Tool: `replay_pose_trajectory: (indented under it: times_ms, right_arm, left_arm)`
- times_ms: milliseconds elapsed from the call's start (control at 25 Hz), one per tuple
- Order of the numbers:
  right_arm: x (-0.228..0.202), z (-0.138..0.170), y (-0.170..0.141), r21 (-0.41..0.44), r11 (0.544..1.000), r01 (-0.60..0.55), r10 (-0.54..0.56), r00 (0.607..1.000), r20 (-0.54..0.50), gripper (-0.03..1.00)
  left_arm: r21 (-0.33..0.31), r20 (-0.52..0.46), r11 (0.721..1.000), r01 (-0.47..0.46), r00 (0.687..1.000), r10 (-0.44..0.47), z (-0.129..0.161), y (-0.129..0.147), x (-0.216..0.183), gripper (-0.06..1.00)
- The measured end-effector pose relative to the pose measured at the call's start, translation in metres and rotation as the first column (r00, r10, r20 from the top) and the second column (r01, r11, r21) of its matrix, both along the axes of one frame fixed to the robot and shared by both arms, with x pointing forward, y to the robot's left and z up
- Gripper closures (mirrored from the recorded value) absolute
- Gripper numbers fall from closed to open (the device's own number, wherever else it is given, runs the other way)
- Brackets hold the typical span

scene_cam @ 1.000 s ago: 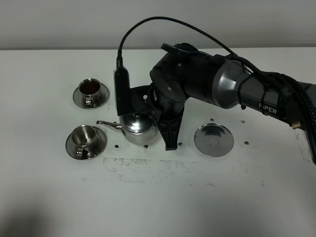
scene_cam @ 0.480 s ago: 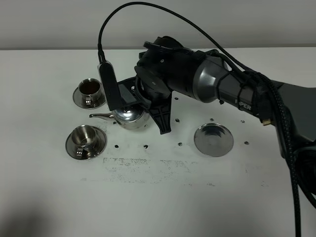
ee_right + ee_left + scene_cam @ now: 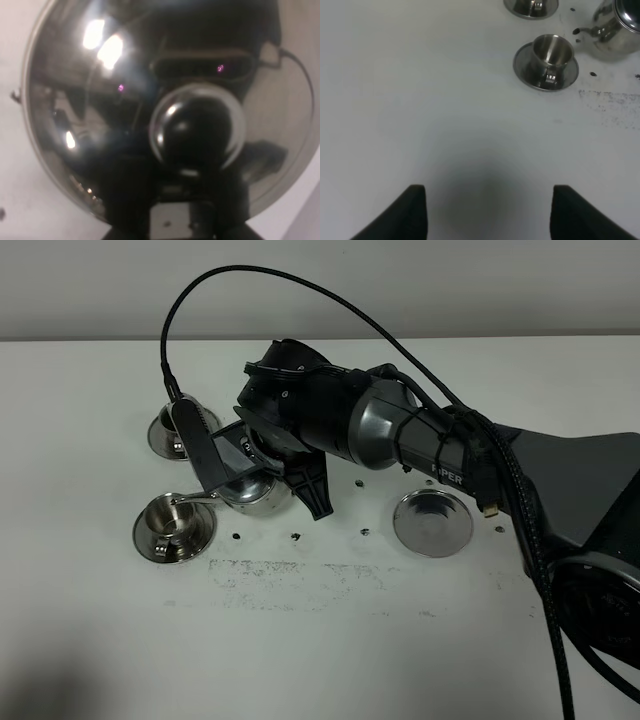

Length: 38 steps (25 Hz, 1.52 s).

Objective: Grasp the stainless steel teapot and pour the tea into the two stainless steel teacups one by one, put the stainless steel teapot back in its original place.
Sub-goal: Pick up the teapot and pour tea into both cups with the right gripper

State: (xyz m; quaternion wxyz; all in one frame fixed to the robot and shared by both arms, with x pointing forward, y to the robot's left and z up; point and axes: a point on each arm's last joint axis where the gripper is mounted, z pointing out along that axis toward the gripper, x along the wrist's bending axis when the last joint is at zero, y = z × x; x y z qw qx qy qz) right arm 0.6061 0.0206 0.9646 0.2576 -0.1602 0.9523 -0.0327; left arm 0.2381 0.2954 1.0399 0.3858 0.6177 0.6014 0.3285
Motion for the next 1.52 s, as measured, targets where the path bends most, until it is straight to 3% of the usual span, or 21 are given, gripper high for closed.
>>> replay_pose_trajectory:
  times_ms: [1520]
  right_arm:
    - [-0.004,-0.002,0.022,-0.182,0.975,-0.131,0.168,0.964,0.208,0.79]
  left_arm:
    - [0.001,0.000,1.000,0.000,1.000,0.000,0.000,0.000,0.000,0.42]
